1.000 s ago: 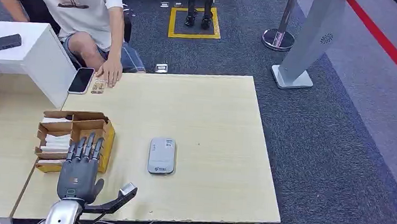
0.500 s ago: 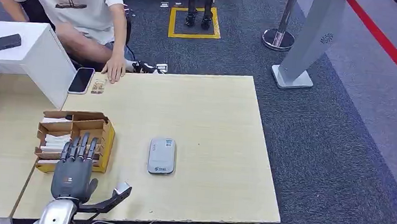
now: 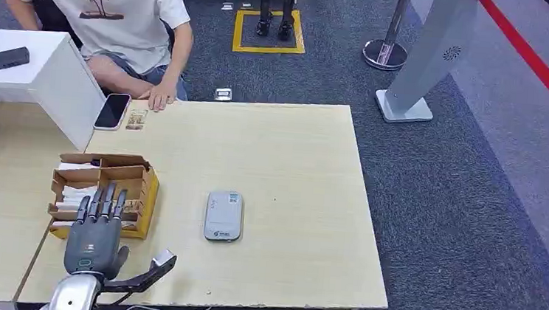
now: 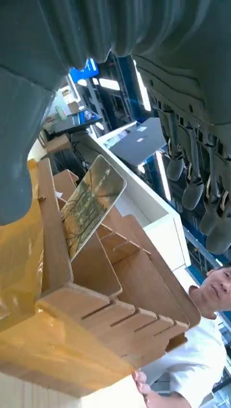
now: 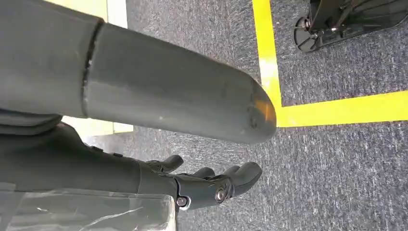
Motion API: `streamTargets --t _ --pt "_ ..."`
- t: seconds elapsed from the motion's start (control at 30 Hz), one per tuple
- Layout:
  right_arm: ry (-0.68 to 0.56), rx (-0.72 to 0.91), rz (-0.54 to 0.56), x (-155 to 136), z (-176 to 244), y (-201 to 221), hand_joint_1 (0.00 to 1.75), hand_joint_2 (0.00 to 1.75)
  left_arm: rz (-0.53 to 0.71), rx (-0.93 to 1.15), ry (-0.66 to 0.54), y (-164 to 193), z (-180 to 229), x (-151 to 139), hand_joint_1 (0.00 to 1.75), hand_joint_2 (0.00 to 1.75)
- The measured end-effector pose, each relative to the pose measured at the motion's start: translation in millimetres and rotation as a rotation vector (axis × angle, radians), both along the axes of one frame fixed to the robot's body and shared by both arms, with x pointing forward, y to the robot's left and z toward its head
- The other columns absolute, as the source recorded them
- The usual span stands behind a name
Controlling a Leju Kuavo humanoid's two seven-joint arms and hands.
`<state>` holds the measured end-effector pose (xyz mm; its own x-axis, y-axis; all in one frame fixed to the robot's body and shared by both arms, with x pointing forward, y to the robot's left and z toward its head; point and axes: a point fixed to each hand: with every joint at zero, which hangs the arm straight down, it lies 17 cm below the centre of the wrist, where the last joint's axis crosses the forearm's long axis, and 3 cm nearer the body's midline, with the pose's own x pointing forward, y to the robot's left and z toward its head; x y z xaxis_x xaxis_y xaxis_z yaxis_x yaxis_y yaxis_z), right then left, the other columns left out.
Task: Pass the card to the sensor for recognition and then transmit it.
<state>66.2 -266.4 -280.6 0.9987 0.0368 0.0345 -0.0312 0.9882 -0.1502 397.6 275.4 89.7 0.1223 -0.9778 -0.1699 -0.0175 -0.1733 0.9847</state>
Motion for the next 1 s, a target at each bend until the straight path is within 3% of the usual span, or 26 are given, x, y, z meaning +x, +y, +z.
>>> streamTargets --t 1.0 --pt "0.007 -0.003 -0.003 -1.1 0.0 -0.7 0.0 0.0 0.038 -0.006 -0.003 16.1 3.0 -5.8 0.0 1.75"
